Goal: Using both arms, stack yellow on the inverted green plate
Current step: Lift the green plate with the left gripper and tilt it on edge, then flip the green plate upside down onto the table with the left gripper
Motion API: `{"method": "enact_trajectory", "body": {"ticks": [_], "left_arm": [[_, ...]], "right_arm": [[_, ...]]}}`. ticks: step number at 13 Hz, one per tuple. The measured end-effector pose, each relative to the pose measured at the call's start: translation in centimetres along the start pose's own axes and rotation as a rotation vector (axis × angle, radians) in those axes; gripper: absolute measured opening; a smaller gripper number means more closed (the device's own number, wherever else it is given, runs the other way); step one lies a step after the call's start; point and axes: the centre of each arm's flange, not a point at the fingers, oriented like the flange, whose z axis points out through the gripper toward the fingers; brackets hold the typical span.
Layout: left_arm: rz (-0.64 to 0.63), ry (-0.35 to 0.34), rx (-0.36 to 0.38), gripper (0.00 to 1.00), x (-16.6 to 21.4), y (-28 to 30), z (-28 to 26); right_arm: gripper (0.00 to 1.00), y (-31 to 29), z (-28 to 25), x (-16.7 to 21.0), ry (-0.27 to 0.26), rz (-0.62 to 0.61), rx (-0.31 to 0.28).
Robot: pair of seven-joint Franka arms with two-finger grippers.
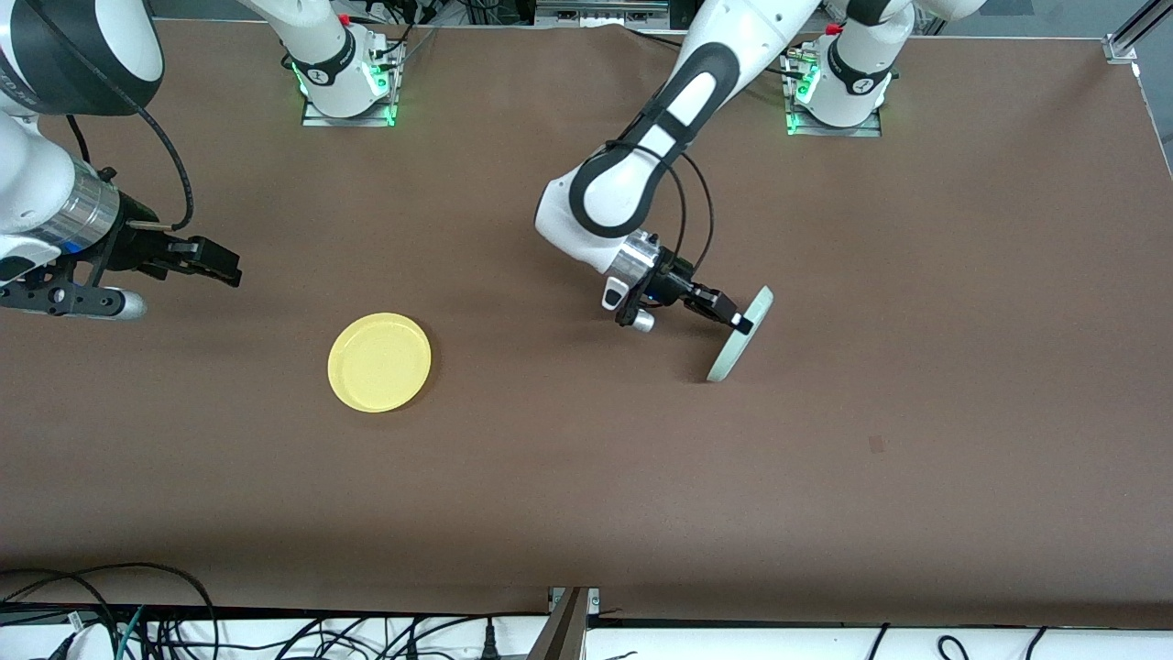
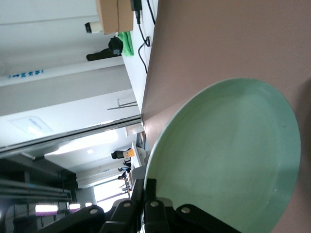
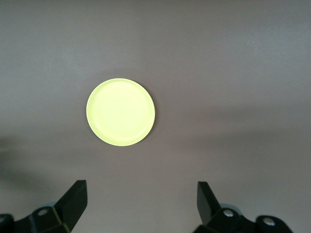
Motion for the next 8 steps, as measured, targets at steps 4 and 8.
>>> {"method": "enact_trajectory", "body": {"ticks": [4,8], "left_arm": [[-0.094,-0.021,0.004,0.04,0.5,0.2,-0.9],[-0.17,0.007,-0.18,0.32,0.1,1.7,-5.2]], "right_arm": [[1.0,0.0,0.0,0.0,0.0,0.0,0.0],[1.0,0.0,0.0,0.0,0.0,0.0,0.0]]}}
